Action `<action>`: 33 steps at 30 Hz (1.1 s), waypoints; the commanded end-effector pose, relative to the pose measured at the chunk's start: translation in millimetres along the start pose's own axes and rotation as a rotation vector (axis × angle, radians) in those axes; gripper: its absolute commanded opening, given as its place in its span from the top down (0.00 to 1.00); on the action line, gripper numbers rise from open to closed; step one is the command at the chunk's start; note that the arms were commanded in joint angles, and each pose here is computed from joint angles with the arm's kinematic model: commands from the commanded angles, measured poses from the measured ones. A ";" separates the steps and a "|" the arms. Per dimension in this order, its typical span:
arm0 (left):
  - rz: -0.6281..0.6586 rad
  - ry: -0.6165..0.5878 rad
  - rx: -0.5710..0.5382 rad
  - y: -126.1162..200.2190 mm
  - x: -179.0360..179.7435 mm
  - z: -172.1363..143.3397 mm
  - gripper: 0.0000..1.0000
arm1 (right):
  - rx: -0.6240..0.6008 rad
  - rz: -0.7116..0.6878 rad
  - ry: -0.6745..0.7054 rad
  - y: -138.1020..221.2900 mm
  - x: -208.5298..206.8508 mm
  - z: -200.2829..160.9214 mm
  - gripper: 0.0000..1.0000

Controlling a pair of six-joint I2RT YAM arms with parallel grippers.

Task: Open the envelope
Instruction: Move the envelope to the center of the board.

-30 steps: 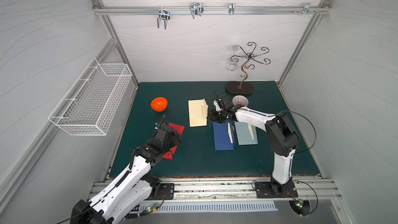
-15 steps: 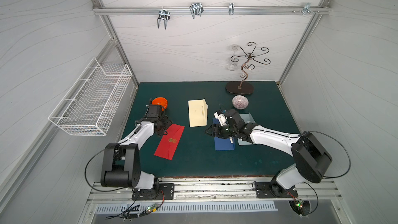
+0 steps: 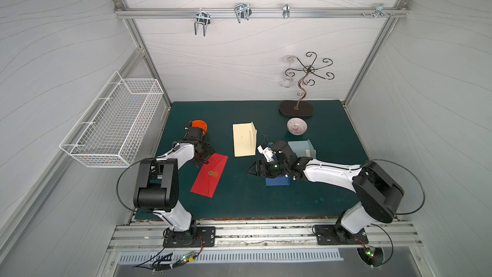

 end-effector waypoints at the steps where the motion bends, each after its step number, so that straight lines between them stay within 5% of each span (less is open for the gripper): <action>1: -0.011 0.008 -0.022 3.9 6.2 -2.0 0.24 | 0.004 0.020 -0.007 -5.6 1.9 4.1 0.19; 19: -0.183 0.026 0.104 24.2 41.6 -86.0 0.26 | 0.077 -0.009 -0.079 -25.8 -10.3 -8.7 0.21; 33: -0.223 -0.037 0.200 23.7 60.7 -144.9 0.35 | 0.164 -0.051 -0.137 -50.4 -24.7 -28.8 0.34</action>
Point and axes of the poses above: each gripper's point midway between its finger pads, its own y axis back along the fingers, its own x axis along the line the jaws close on, z = x × y, the point moved 6 cm from there along y, back along the fingers, and after that the axes turned 8 degrees about y, right-handed, at the moved point
